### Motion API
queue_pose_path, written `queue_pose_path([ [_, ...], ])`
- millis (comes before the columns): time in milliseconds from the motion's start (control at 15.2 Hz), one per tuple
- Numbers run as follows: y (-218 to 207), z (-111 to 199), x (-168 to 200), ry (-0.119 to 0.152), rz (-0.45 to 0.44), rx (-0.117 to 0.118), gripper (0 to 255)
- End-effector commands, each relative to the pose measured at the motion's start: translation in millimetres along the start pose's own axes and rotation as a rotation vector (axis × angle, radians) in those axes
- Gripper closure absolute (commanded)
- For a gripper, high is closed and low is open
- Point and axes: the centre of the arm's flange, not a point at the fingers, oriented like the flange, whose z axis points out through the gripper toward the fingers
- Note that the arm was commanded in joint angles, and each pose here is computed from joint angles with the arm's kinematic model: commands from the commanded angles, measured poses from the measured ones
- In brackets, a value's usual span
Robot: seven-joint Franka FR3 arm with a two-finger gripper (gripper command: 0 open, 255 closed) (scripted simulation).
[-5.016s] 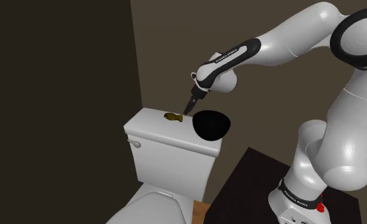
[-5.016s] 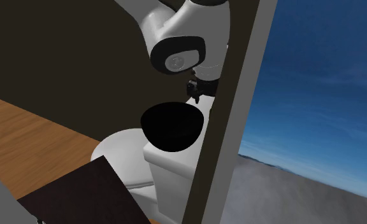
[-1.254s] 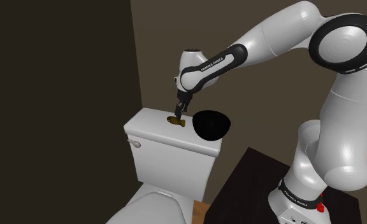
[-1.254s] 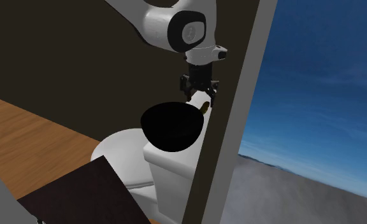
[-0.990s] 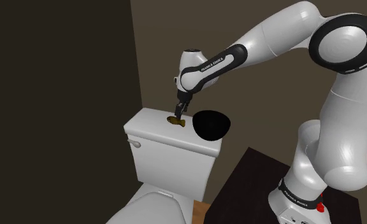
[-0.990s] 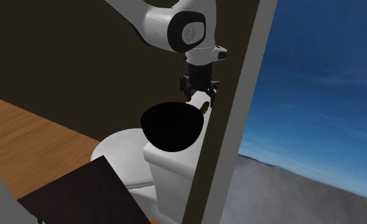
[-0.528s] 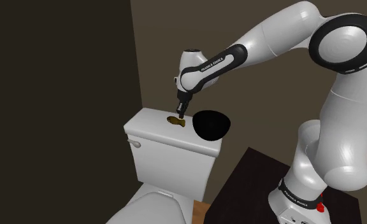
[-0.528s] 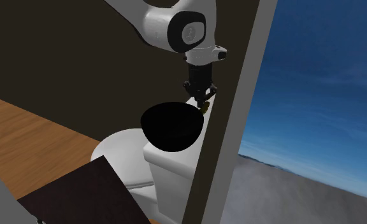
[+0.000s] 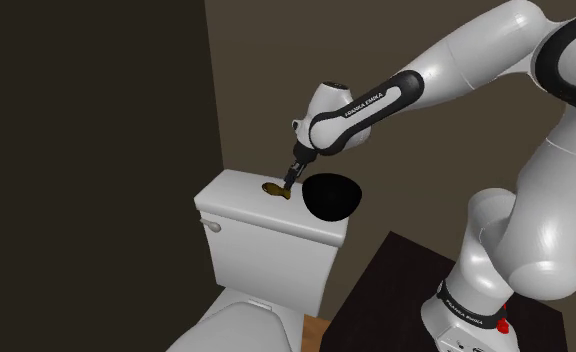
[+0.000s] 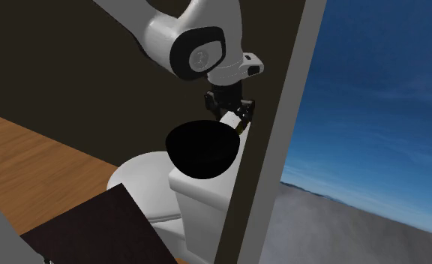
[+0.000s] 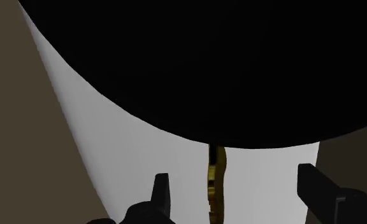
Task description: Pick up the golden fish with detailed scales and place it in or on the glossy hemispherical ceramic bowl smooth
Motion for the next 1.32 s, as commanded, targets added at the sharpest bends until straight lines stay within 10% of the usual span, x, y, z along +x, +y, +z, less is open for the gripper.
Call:
queue_pose_path([
  [0, 1, -8, -28, 0.129, 0.022, -0.005, 0],
  [990, 2, 32, -23, 0.129, 0.022, -0.005, 0],
  [1056, 2, 32, -23, 0.129, 0.022, -0.005, 255],
  [1254, 2, 32, -23, 0.129, 0.022, -0.005, 255],
])
